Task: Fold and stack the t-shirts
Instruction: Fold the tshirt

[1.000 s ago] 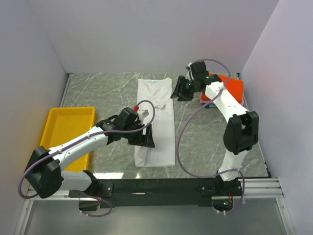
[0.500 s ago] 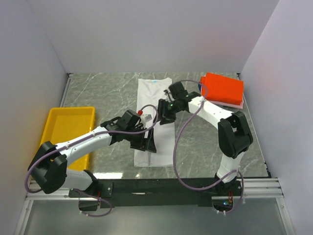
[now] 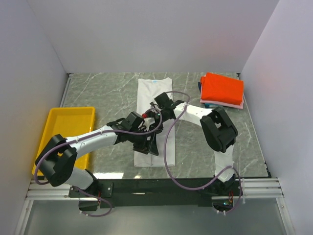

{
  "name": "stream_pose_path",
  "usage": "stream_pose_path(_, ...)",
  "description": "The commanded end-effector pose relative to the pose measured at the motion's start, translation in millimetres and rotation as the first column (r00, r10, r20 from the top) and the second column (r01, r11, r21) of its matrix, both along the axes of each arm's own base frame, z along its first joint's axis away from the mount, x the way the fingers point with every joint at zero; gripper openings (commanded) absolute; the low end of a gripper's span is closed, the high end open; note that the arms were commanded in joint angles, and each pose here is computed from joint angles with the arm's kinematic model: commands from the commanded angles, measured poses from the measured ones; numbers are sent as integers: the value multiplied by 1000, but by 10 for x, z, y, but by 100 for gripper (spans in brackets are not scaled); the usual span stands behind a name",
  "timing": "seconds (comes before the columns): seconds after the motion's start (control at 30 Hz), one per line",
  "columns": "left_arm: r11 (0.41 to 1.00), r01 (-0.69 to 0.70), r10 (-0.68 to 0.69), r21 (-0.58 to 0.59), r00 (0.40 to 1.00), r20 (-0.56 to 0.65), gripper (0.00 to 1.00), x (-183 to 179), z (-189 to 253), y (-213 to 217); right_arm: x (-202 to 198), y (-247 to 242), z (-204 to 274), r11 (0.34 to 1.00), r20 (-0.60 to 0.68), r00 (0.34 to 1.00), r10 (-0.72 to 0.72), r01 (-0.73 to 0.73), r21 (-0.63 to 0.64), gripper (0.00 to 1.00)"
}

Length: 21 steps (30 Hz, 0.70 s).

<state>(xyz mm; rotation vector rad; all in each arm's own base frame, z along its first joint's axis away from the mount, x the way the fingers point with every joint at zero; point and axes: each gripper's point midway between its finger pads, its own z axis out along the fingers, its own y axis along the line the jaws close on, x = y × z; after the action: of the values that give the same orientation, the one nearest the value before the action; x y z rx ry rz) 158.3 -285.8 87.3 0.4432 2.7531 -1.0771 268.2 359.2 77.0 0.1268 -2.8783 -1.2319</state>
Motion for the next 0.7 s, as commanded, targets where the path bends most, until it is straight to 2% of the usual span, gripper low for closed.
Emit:
stream_pose_path(0.0, 998, 36, -37, -52, 999, -4, 79, -44, 25, -115, -120, 180, 85, 997, -4, 998, 59, -59, 43, 52)
stream_pose_path(0.33, 998, 52, -53, -30, 999, -10, 80, -24, -64, -161, -403, 35, -42, 994, -59, 993, 106, -108, -27, 52)
stream_pose_path(0.67, 1000, 19, -19, 6, 999, 34, 82, 55, -36, -117, -575, -189, -435, 979, -136, 984, 112, -133, -153, 52)
